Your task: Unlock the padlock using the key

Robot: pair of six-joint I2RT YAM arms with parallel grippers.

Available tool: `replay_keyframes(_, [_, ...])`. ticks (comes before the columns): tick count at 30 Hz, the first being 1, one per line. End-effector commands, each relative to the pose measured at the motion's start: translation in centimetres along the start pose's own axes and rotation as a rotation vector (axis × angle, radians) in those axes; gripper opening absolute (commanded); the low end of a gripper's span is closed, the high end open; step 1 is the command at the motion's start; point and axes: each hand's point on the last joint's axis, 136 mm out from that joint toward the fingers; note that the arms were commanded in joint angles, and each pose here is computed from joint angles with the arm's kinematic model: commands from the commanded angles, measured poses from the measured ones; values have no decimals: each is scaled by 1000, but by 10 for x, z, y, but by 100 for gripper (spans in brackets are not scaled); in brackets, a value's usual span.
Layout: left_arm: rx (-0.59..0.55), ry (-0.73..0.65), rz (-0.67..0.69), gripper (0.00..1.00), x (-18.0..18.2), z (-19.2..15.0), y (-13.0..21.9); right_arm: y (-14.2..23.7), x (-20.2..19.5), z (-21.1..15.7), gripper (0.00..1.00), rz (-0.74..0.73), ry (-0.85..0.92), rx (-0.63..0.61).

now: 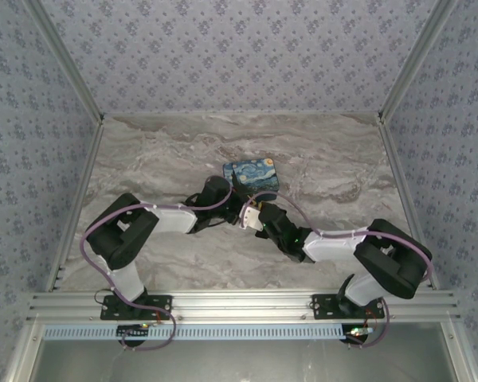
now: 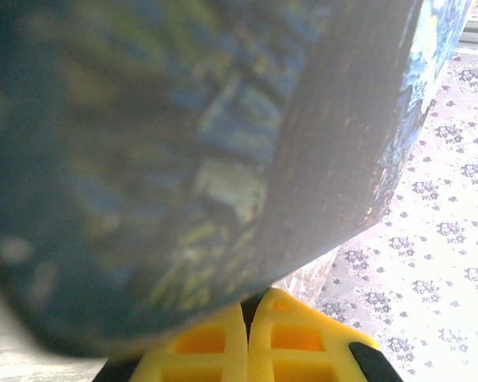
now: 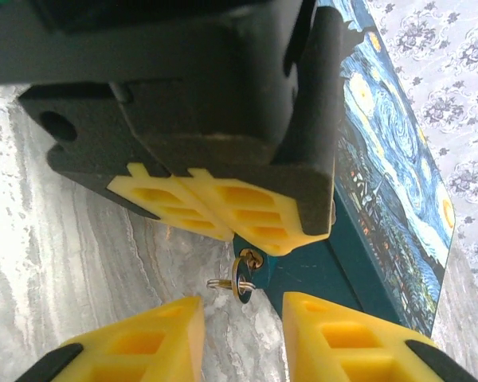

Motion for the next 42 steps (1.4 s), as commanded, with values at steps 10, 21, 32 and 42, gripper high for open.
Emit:
replay_keyframes(10, [0,12,-79,0,-25,5,4,-6,-8,11,14,-43,-35,-40])
replay_keyframes(21, [1,17,-81,0,-24,4,4,-5,-9,26,0,-24,-133,-90])
replay_keyframes(32, [-3,23,-83,0,-23,5,5,-7,-3,25,0,28,-400,-120])
replay_keyframes(42, [-5,27,-71,0,-17,4,4,-12,4,23,0,72,-603,-150])
Point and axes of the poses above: each hand's point on the last joint's axis, 136 mm out from that joint toward the fingers, its own y axis back along the fingers, its own x axis along the line the jaws close on, z = x × y, and after that the axes turned 15 degrees about -y, right-handed
